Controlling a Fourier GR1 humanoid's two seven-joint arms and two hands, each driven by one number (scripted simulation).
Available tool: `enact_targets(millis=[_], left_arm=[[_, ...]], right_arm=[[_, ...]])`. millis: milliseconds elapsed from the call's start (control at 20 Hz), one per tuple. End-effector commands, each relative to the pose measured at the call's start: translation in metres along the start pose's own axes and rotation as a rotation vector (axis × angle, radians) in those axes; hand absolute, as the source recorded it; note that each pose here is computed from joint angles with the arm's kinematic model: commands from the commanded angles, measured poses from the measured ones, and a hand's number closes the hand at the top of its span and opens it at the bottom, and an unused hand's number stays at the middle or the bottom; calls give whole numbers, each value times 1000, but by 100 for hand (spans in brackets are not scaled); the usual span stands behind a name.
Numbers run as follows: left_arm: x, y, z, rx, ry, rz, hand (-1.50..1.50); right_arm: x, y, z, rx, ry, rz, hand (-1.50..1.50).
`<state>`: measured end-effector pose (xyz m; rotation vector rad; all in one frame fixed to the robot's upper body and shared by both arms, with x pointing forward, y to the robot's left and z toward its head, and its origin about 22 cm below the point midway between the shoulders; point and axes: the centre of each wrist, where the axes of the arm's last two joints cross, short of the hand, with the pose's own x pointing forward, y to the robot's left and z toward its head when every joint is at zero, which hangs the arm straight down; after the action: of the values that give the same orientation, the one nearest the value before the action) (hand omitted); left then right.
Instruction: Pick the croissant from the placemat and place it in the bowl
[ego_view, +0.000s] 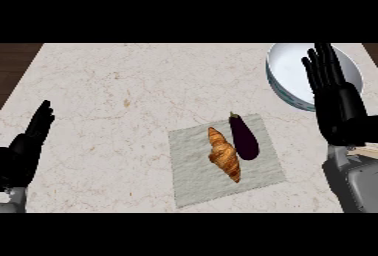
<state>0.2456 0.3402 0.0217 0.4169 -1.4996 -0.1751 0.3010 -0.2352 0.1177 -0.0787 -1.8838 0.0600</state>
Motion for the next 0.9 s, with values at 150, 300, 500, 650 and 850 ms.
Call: enact_targets(millis=[150, 300, 500, 650, 850], left_arm=[[40, -4, -21, 30, -77, 56, 0], [29, -4, -16, 30, -57, 68, 0], [35, -3, -16, 54, -14, 140, 0], [33, -12, -16, 56, -36, 139, 0], [62, -30, -20, 26, -43, 138, 0]], right_arm=[[46, 25, -25, 394, -234, 8, 150], [49, -28, -28, 441, -139, 667, 150], [-3, -19, 37, 242, 72, 597, -150], [6, -5, 89, 321, -20, 610, -150], [18, -3, 105, 344, 1, 679, -150]])
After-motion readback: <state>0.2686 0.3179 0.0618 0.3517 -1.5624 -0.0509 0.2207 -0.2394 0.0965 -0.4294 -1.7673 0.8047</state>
